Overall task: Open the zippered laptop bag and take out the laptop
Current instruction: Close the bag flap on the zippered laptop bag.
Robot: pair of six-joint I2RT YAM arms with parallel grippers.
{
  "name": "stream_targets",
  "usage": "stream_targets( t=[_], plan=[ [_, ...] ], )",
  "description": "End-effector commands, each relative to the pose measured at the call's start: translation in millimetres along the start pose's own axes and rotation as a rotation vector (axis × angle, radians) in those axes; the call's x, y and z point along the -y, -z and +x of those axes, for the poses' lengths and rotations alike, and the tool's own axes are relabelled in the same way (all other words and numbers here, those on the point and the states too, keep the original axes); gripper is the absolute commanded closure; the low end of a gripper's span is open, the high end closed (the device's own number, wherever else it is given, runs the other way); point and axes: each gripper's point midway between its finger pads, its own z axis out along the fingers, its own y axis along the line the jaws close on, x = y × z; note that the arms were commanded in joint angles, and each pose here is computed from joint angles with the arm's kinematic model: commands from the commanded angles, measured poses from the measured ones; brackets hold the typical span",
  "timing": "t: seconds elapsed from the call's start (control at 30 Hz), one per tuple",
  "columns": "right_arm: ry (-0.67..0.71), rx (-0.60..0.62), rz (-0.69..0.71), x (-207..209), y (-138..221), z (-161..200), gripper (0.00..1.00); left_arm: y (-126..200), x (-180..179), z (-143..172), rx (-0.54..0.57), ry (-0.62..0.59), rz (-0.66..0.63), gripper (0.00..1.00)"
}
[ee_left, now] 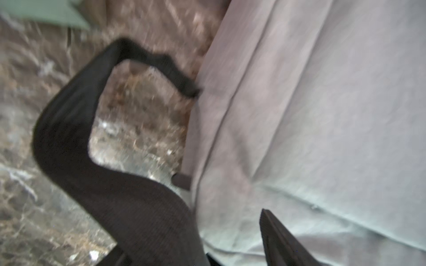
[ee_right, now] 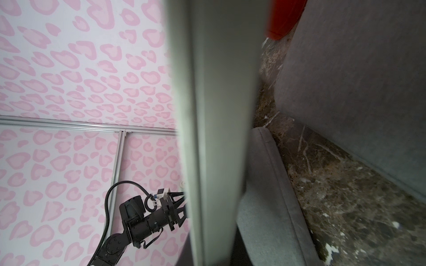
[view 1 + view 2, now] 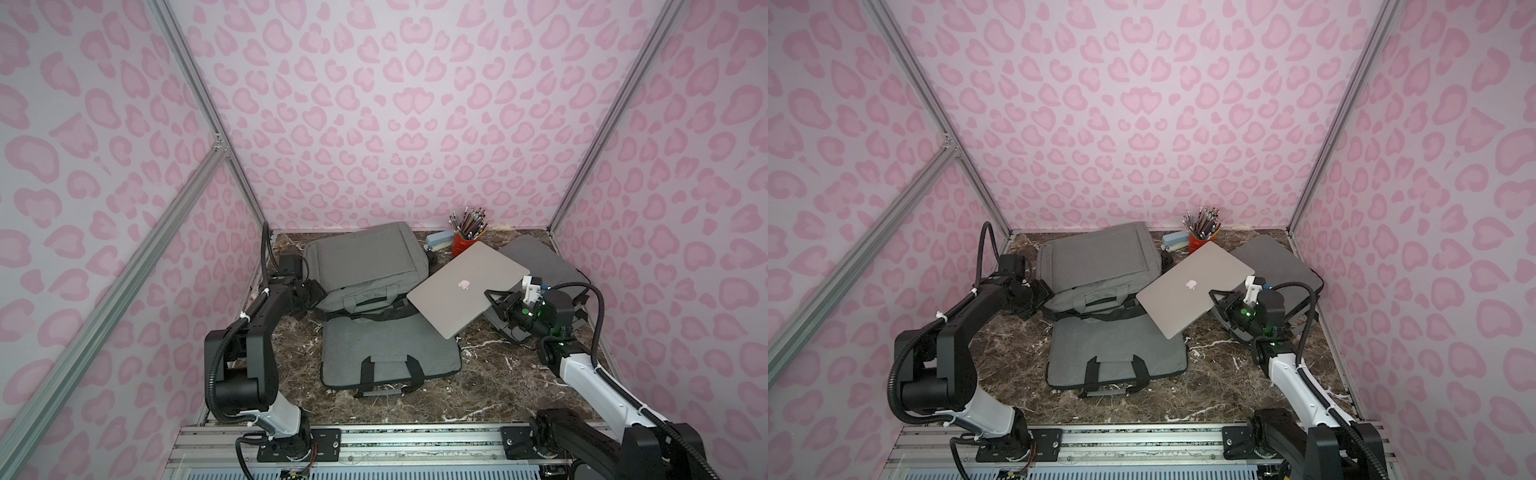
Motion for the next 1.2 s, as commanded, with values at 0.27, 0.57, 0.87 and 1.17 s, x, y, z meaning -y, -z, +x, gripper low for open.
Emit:
stream_targets(
  t=[0.27, 0.57, 0.87, 1.17],
  plan=[
    [0.089, 0.001, -0.132, -34, 1, -5, 1.00, -21, 9, 15, -0.051, 0.124, 0.093, 0.25],
    [0.086, 0.010, -0.130, -33, 4, -5, 1.00, -27, 25, -8, -0.018, 0.147, 0.113, 0.34],
    [0.093, 0.004, -0.134, -35, 6, -3, 1.00, -32, 30, -39, 0.029, 0.088, 0.058, 0.72],
    [0.097, 0.010, -0.136, -37, 9, -3, 1.00, -42, 25, -70, 0.053, 0.085, 0.013, 0.94]
  ],
)
